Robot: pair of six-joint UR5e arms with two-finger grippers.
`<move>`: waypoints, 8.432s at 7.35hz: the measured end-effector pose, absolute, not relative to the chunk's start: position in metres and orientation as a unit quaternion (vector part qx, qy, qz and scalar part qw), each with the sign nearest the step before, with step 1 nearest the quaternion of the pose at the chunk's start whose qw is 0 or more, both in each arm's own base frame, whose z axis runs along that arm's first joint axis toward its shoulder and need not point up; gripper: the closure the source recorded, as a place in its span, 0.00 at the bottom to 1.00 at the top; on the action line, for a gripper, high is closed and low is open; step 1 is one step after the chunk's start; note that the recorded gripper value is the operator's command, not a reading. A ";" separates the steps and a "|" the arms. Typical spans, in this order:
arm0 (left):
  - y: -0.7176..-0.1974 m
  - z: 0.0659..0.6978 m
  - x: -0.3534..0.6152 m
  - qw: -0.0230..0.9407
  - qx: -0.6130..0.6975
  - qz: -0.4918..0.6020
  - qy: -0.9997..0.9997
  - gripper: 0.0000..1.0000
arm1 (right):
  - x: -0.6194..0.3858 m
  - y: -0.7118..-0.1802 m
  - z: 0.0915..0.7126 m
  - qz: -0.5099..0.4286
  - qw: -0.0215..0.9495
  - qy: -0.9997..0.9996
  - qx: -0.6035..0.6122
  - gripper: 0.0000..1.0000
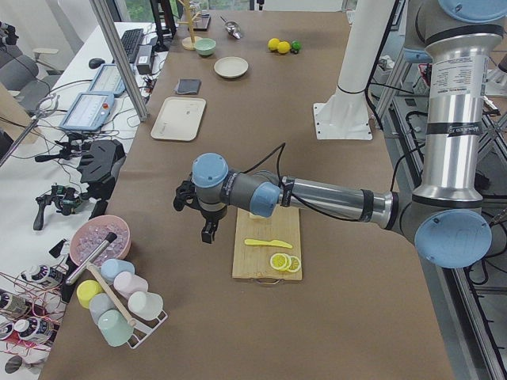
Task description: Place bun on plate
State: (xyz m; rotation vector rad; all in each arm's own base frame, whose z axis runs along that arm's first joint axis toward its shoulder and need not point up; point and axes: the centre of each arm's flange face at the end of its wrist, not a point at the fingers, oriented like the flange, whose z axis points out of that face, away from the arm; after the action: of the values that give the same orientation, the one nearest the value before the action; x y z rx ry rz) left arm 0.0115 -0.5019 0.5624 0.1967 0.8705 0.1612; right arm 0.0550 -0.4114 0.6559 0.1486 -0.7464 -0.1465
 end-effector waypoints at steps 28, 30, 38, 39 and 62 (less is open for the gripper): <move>-0.474 0.545 0.032 0.885 0.150 0.036 0.440 0.03 | -0.196 -0.554 0.546 -0.176 0.887 -0.422 0.067 0.02; -0.475 0.546 0.034 0.885 0.149 0.037 0.439 0.03 | -0.215 -0.568 0.566 -0.165 0.883 -0.432 0.081 0.02; -0.477 0.544 0.038 0.885 0.148 0.040 0.440 0.03 | -0.243 -0.578 0.582 -0.036 0.895 -0.443 0.011 0.57; -0.476 0.546 0.037 0.885 0.147 0.040 0.440 0.03 | -0.246 -0.577 0.584 -0.036 0.896 -0.443 0.007 0.98; -0.384 0.566 0.257 0.894 0.034 0.000 0.446 1.00 | -0.528 -0.390 0.283 0.086 0.832 -0.546 -0.052 0.01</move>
State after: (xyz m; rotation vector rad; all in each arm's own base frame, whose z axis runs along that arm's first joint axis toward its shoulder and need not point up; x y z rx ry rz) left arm 0.2569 -0.3843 0.5662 0.0704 0.9255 -0.0005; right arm -0.5280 -0.3897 0.2830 -0.1112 -1.1575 0.1814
